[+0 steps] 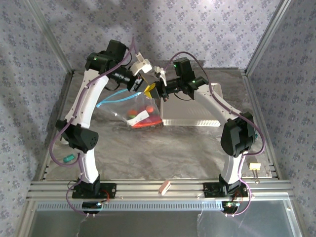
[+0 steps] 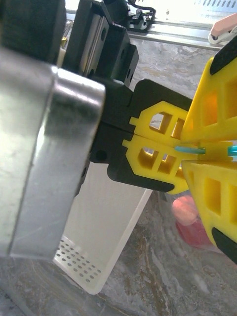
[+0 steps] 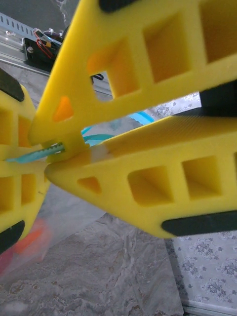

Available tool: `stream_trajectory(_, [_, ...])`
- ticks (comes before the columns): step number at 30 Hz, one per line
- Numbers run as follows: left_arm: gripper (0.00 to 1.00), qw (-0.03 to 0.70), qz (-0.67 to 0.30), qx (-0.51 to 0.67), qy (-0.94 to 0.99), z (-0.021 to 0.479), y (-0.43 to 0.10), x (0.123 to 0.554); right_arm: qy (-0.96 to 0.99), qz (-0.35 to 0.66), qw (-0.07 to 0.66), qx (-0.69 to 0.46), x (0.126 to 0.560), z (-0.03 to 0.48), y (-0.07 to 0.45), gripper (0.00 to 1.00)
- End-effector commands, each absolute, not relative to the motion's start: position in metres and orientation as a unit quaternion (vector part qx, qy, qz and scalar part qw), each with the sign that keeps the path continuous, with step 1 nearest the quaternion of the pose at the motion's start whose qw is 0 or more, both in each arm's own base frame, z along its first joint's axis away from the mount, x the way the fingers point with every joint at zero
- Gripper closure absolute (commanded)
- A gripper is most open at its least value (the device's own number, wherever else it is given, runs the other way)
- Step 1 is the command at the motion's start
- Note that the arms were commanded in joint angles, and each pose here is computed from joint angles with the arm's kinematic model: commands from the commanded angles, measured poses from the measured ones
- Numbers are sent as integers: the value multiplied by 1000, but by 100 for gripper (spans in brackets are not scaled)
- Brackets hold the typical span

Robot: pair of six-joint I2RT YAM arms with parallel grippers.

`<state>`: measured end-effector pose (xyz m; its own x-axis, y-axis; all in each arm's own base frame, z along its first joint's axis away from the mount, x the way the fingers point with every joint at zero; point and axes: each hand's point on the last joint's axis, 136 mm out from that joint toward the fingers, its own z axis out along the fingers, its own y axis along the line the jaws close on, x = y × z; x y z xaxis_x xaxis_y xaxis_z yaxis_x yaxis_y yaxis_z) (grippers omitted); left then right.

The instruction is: Place the food in the zip-top bag and seal the zipper

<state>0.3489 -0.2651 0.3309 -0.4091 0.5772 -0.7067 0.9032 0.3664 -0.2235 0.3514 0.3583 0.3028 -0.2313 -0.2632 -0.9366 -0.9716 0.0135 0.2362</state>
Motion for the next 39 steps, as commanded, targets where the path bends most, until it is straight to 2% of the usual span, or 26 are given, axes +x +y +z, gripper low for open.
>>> stream_trajectory(1, [82, 252, -322, 482, 775, 331, -267, 341, 597, 494, 371, -512, 350, 316, 359, 100])
stream_trajectory(7, [81, 255, -314, 483, 777, 332, -265, 342, 597, 494, 371, -511, 350, 317, 357, 100])
stream_trajectory(11, [88, 257, -311, 483, 777, 333, -264, 341, 598, 492, 372, -511, 350, 316, 357, 100])
stream_trajectory(14, [100, 254, -310, 483, 778, 332, -263, 341, 600, 491, 374, -509, 351, 315, 356, 100])
stream_trajectory(39, [100, 223, -290, 461, 808, 318, -228, 344, 608, 477, 414, -480, 366, 326, 334, 100])
